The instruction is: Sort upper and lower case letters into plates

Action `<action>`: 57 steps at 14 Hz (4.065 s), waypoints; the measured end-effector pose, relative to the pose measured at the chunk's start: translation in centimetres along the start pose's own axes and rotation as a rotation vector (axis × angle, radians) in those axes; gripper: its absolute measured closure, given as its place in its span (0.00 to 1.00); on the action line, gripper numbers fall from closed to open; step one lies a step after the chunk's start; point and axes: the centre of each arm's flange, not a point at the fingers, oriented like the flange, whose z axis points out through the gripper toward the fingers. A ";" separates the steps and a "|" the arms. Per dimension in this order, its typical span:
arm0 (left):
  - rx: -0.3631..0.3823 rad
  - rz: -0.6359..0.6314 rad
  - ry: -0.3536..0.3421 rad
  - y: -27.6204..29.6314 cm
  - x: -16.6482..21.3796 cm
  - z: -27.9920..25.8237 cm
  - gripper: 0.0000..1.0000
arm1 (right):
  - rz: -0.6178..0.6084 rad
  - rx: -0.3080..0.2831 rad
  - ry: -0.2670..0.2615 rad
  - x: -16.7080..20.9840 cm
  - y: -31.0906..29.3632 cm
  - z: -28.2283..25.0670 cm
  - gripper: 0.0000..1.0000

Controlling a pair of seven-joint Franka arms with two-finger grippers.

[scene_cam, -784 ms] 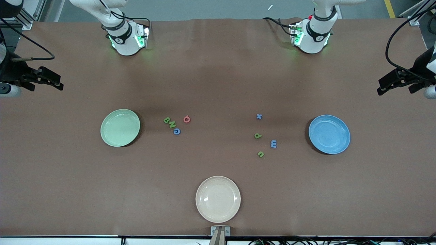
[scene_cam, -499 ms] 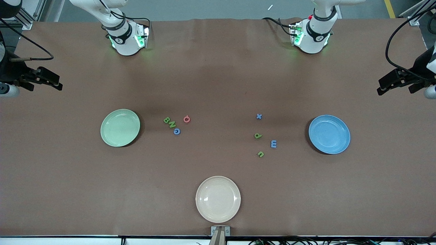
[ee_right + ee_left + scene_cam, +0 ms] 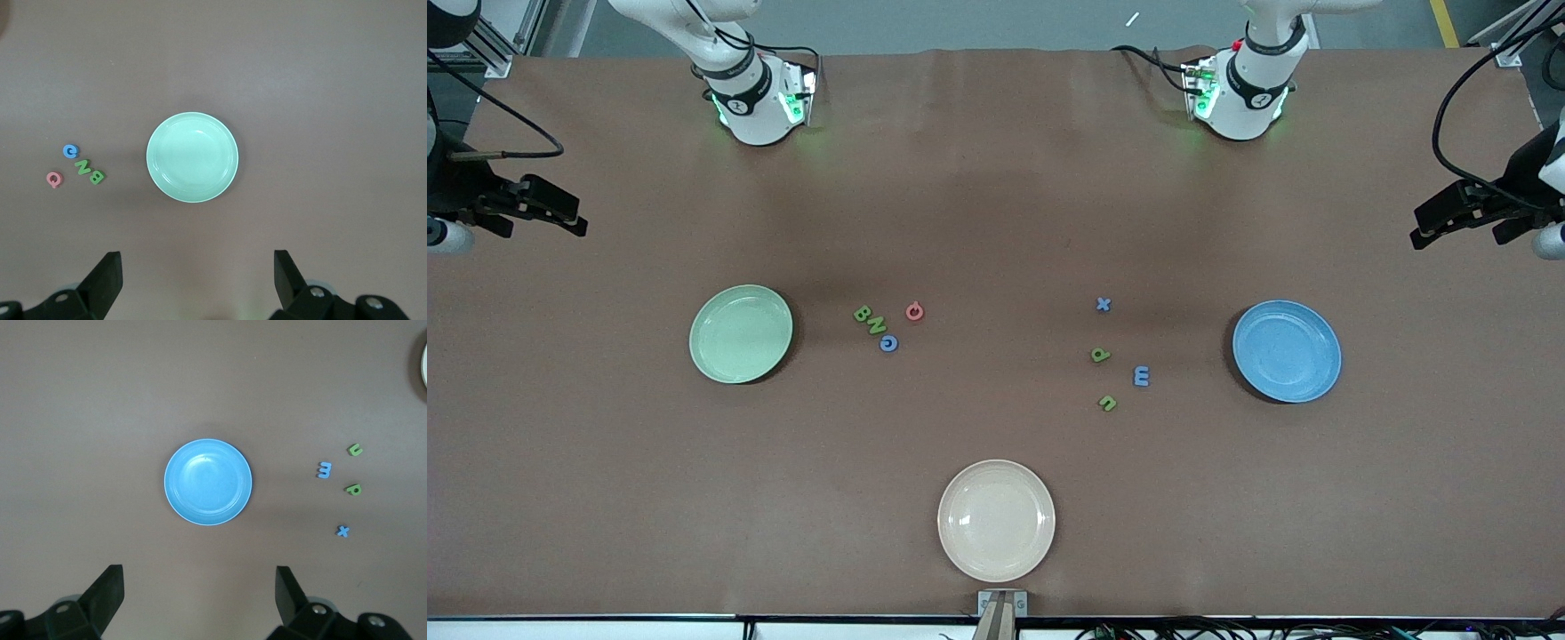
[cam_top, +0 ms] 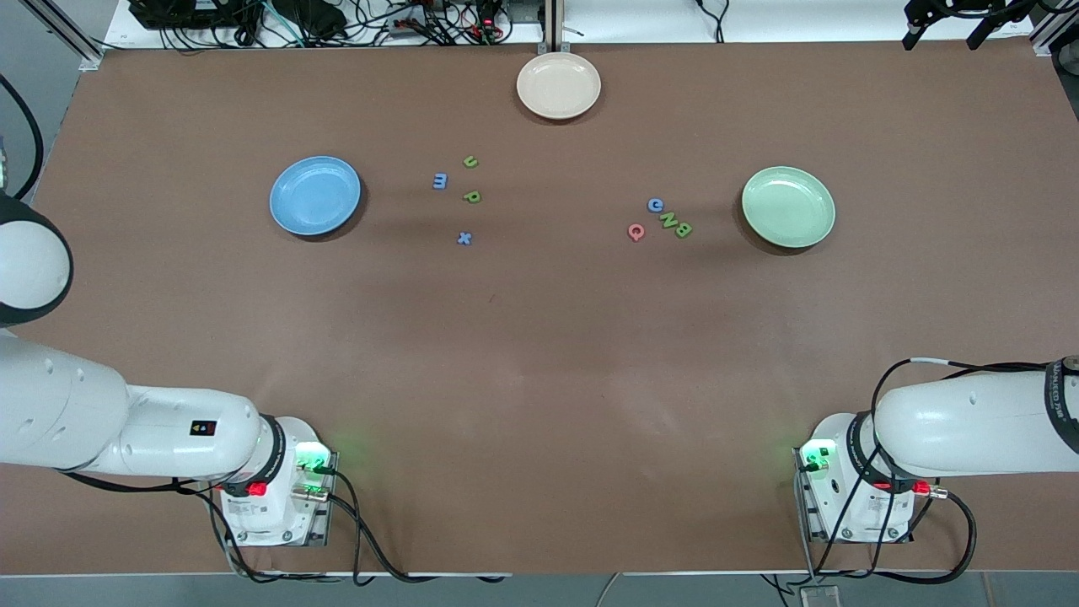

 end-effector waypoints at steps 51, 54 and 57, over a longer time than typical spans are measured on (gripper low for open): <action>0.019 0.016 -0.070 25.5 3.4 45.4 0.55 | -0.039 0.547 -0.151 4.0 11.8 44.9 0.58; 0.007 0.017 -0.048 25.7 3.5 45.4 0.68 | -0.074 0.551 -0.142 3.7 12.4 45.3 0.78; 0.008 0.019 -0.046 25.8 3.5 45.4 0.73 | -0.079 0.554 -0.146 3.6 12.4 45.7 0.94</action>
